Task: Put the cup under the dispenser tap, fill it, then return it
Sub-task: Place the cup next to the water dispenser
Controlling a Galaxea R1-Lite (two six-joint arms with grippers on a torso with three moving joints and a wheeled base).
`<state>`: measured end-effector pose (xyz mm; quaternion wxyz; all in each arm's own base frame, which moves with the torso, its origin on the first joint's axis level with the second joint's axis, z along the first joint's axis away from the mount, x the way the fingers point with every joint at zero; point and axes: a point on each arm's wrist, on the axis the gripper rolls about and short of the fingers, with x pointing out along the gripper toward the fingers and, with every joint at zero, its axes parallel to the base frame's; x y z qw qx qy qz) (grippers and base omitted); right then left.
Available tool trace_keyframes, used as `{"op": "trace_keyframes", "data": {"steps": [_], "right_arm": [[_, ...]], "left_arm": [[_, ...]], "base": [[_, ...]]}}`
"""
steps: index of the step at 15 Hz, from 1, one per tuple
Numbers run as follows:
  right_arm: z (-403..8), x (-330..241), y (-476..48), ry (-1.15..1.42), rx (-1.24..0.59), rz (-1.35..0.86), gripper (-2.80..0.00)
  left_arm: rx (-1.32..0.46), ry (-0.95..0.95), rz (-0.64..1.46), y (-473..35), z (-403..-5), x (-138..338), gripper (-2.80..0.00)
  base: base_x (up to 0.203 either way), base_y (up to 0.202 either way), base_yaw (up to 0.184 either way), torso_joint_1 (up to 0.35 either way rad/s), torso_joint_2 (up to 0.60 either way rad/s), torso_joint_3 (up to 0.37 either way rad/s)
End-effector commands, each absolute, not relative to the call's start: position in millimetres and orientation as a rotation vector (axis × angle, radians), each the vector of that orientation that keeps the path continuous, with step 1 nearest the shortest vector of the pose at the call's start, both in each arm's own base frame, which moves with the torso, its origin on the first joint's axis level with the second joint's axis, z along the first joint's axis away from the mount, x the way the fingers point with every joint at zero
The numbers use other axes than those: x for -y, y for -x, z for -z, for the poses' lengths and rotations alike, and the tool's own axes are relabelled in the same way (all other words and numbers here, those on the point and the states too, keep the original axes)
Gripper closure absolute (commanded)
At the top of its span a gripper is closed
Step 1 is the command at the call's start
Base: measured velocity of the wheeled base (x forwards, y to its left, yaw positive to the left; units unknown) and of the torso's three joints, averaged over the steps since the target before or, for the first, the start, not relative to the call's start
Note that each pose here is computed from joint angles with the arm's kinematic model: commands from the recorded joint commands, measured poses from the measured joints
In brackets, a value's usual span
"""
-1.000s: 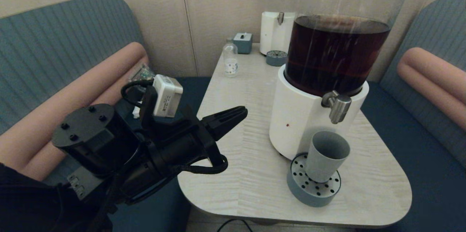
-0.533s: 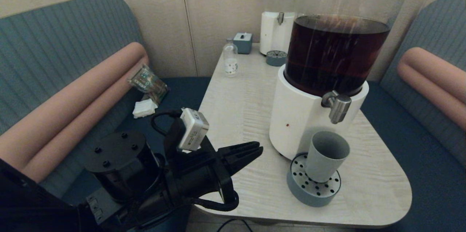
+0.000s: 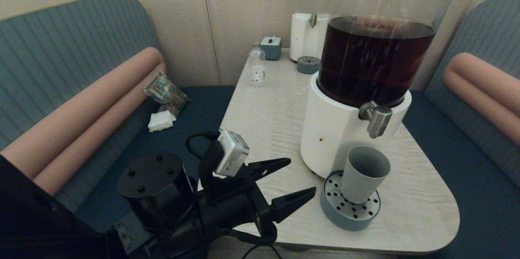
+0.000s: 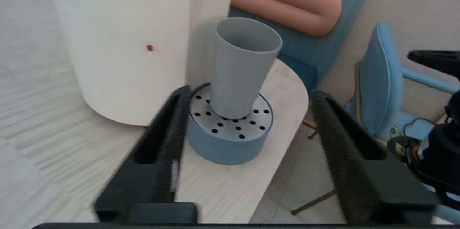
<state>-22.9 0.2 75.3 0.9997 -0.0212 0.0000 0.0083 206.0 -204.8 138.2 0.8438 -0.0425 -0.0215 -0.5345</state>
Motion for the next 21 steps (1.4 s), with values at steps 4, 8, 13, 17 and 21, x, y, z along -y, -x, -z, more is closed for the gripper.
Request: {"op": "trace_keyframes", "data": {"steps": [4,8,13,17,21], "right_arm": [[-75,0,23,0.043,0.000,-0.018,0.00],[-75,0,23,0.043,0.000,-0.018,0.00],[-75,0,23,0.043,-0.001,-0.019,0.00],[-75,0,23,0.043,0.000,-0.019,0.00],[-75,0,23,0.043,-0.001,-0.017,0.00]], "left_arm": [[0.010,0.069,1.164,-207,-124,219,-2.80],[-0.043,0.051,1.223,-209,-99,248,-2.80],[-0.053,0.054,1.243,-212,-90,264,-2.80],[-0.040,0.067,1.229,-220,-87,274,-2.80],[-0.037,0.079,1.179,-231,-79,286,-2.80]], "base": [[0.000,0.000,0.000,0.000,0.00,0.000],[0.000,0.000,0.000,0.000,0.00,0.000],[0.000,0.000,0.000,0.000,0.00,0.000],[0.000,0.000,0.000,0.000,0.00,0.000],[0.000,0.000,0.000,0.000,0.00,0.000]]}}
